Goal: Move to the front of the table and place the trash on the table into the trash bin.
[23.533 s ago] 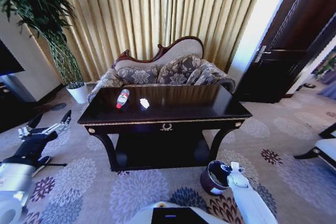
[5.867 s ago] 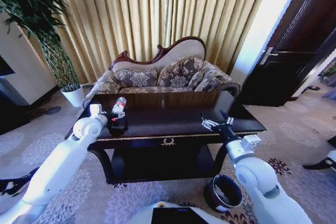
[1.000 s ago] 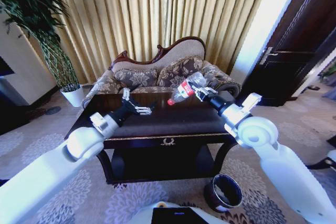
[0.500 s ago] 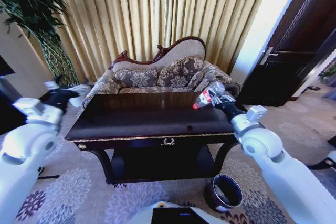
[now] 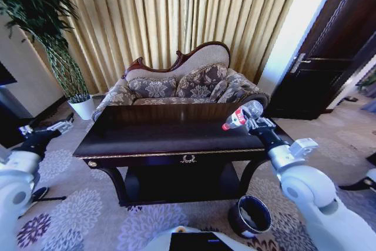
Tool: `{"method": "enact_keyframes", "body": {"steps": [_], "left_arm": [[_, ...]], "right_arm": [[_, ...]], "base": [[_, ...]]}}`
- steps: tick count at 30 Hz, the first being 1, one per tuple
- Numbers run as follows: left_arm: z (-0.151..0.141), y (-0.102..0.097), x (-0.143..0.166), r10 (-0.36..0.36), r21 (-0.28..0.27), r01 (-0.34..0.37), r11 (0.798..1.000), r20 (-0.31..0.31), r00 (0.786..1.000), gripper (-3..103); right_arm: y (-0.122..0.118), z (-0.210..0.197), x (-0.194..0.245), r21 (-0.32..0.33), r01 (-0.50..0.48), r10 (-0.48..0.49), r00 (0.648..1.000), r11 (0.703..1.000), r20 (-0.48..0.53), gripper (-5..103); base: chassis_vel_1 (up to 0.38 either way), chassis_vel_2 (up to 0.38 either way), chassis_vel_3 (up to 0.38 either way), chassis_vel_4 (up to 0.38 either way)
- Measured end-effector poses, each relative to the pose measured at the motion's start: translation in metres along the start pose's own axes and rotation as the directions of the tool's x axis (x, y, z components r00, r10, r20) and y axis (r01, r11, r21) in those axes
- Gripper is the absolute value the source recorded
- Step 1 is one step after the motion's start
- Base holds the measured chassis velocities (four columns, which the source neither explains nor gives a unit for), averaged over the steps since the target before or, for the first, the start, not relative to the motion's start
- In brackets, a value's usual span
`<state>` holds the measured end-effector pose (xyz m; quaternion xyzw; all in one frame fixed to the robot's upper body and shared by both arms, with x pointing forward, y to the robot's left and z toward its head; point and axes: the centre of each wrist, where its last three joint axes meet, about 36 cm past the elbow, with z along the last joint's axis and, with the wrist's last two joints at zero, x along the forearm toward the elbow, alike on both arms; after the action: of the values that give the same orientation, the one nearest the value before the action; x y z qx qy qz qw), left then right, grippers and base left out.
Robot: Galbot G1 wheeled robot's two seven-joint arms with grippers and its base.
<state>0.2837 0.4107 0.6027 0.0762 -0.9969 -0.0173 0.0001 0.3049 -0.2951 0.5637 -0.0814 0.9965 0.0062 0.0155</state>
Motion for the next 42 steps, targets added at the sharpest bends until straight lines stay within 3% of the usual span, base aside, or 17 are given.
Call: {"method": "enact_keyframes", "body": {"steps": [7, 16, 26, 42], "left_arm": [[0.004, -0.017, 0.009, 0.063, 0.021, -0.063, 0.998, -0.015, 0.998, 100], [0.013, -0.027, 0.020, 0.063, 0.013, -0.062, 0.998, -0.037, 0.997, 100], [0.010, -0.028, 0.018, 0.082, -0.010, -0.082, 0.997, -0.038, 0.996, 100], [0.014, -0.031, 0.020, 0.088, 0.006, -0.088, 0.996, -0.045, 0.995, 100]], "right_arm": [[0.009, 0.002, 0.003, 0.017, 0.036, -0.036, 0.999, 0.999, -0.019, 25], [0.011, 0.002, 0.000, 0.032, 0.042, -0.042, 0.999, 0.999, -0.010, 25], [0.008, -0.002, 0.006, 0.028, 0.017, -0.017, 1.000, 0.999, -0.002, 25], [0.014, 0.000, 0.014, 0.018, 0.015, -0.014, 1.000, 1.000, -0.012, 25]], "base": [[0.000, 0.000, 0.000, 0.000], [0.000, 0.000, 0.000, 0.000], [0.000, 0.000, 0.000, 0.000], [0.042, -0.051, -0.039, 0.047]]}}
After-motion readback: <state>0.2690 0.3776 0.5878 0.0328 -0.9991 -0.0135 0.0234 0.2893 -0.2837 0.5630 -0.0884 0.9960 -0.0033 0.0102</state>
